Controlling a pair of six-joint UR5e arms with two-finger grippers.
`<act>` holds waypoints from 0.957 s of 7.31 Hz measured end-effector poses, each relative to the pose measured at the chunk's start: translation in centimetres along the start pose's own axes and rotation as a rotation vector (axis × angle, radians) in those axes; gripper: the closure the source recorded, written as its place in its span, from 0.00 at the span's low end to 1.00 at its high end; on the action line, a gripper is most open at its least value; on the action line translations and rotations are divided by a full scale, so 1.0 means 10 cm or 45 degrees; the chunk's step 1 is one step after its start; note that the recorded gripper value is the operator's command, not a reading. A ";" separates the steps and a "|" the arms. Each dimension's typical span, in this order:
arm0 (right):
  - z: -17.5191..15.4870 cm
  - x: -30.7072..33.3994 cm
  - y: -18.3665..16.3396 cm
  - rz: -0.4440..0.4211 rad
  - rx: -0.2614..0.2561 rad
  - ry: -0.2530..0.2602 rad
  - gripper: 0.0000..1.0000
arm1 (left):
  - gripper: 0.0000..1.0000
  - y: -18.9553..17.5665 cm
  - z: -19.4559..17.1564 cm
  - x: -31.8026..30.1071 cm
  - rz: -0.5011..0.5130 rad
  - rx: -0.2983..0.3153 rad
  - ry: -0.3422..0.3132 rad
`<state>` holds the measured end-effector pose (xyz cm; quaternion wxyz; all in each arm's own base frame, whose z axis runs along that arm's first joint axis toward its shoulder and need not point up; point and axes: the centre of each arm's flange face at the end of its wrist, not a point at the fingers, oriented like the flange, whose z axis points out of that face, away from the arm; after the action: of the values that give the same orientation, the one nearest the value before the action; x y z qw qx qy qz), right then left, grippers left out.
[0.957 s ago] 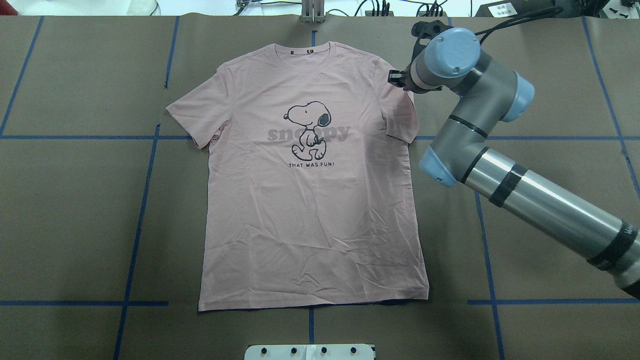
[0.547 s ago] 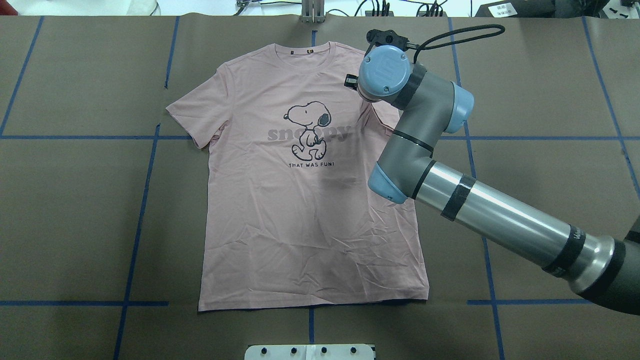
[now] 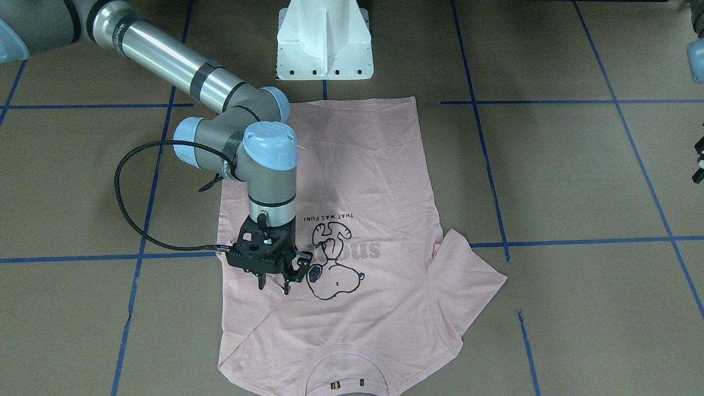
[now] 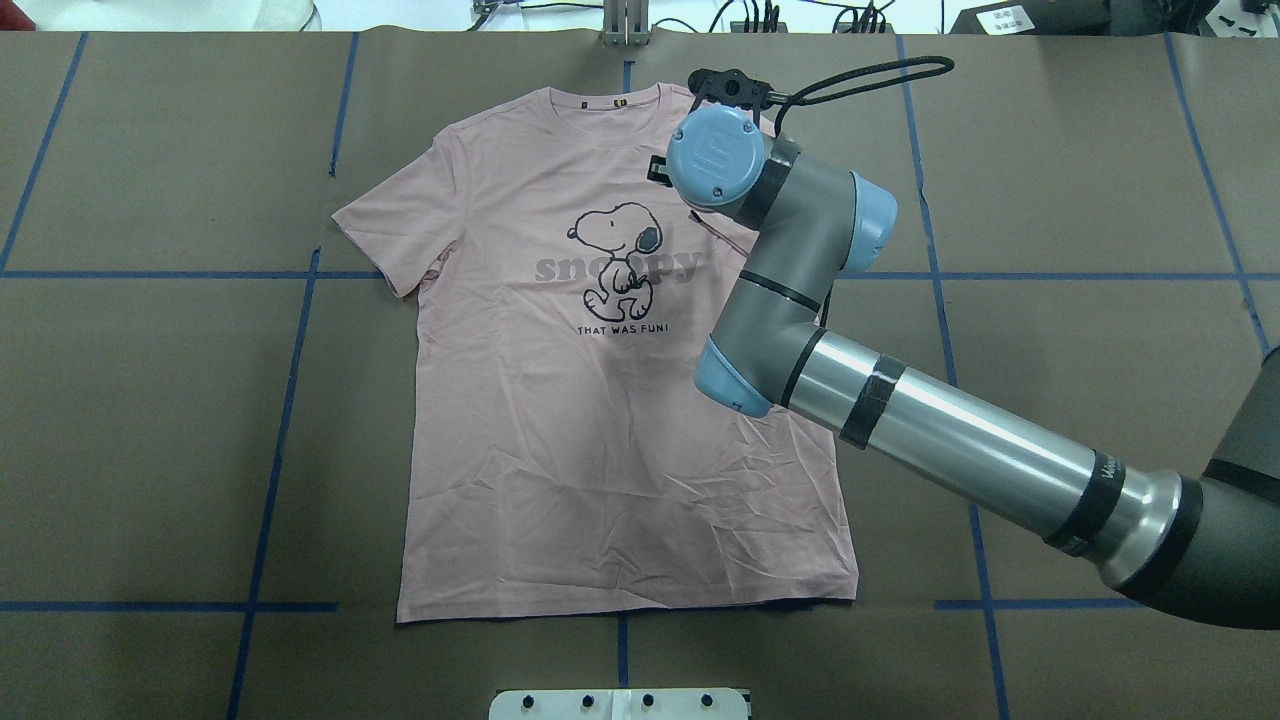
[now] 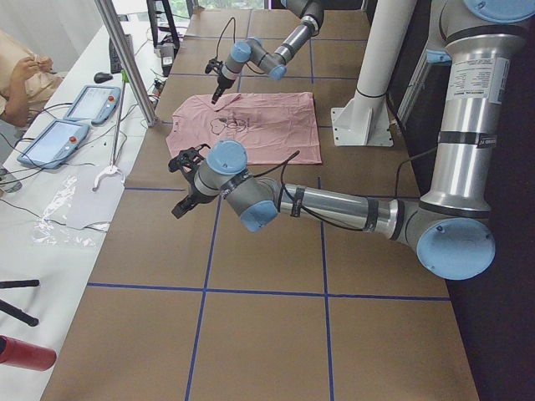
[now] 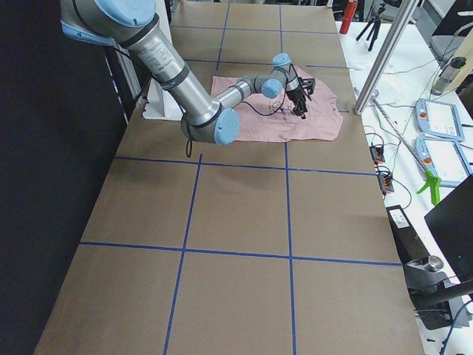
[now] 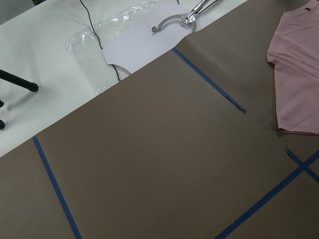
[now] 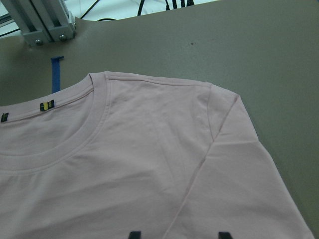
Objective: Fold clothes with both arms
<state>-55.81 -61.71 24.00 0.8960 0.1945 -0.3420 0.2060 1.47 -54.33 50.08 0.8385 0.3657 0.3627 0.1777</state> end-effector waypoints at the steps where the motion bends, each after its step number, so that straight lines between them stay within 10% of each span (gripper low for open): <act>1: -0.10 0.06 -0.20 -0.047 -0.050 0.008 0.00 | 0.15 -0.04 0.06 0.05 -0.043 -0.007 0.012; 3: -0.28 0.65 -0.75 -0.201 -0.185 -0.040 0.00 | 0.33 -0.30 0.47 0.30 -0.245 -0.037 0.044; 7: -0.44 2.66 -1.59 -0.519 -0.326 -0.165 0.00 | 0.37 -0.92 1.45 0.86 -0.486 -0.028 -0.019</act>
<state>-27.37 -66.59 36.11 0.9125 0.1573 -0.3758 -0.0369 18.29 -62.69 45.99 0.8637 0.2825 0.4171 0.0167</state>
